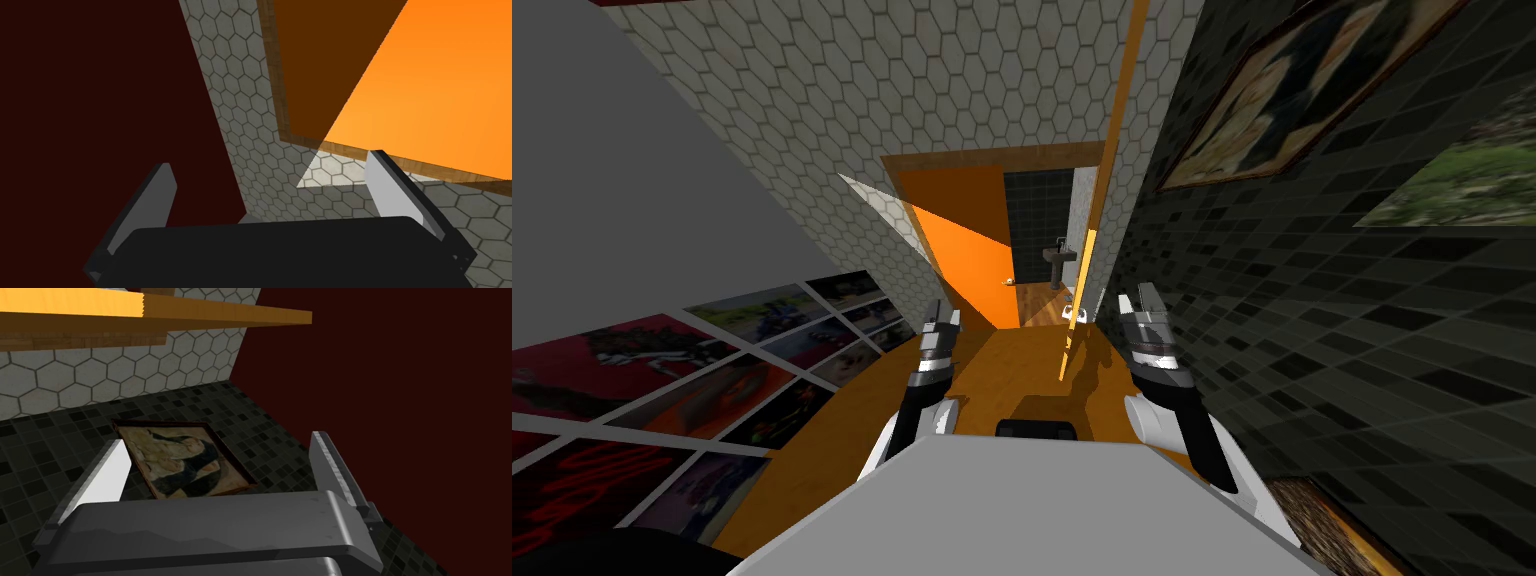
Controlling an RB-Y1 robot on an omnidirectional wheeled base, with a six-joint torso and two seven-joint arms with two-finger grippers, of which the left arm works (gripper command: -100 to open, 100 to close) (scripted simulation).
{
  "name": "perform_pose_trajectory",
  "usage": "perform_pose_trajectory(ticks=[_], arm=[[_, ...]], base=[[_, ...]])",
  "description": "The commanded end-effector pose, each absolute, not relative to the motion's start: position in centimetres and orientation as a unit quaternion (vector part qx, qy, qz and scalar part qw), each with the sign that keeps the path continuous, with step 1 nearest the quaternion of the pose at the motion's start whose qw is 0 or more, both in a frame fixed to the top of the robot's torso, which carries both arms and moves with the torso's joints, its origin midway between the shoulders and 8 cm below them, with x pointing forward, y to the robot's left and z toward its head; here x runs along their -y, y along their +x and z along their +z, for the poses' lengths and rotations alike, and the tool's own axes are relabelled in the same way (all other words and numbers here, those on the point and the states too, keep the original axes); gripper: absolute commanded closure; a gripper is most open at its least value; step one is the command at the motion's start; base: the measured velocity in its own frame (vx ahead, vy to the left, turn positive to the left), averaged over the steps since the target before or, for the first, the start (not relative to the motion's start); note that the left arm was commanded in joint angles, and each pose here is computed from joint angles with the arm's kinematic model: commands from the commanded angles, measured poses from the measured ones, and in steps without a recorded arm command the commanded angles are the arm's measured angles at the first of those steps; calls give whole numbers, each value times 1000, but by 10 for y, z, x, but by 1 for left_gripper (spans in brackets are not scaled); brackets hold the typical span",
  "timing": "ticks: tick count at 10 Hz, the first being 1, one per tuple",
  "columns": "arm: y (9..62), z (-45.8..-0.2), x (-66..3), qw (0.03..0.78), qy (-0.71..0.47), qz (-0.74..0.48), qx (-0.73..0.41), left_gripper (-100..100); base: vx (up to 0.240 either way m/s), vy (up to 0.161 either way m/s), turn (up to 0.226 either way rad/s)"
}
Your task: Pull the door open
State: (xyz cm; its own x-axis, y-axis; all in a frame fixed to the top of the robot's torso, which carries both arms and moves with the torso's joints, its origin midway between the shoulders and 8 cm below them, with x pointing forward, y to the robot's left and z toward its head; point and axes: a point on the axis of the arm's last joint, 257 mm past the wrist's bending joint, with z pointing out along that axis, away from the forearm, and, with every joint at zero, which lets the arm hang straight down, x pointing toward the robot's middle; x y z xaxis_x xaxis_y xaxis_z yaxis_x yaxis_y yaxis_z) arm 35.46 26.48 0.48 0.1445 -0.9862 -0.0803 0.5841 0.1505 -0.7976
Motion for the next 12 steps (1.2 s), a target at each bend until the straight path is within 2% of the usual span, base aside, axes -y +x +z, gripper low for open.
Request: perform_pose_trajectory(ticks=[1,6,12], arm=[[360,-4,-264,684,-317,-572,-324,-100],[380,-35,-262,669,-327,-574,-340,-100],[399,-68,-262,656,-340,-574,-354,-100]], base=[[-35,-65,20],[113,39,-4],[70,17,-1]])
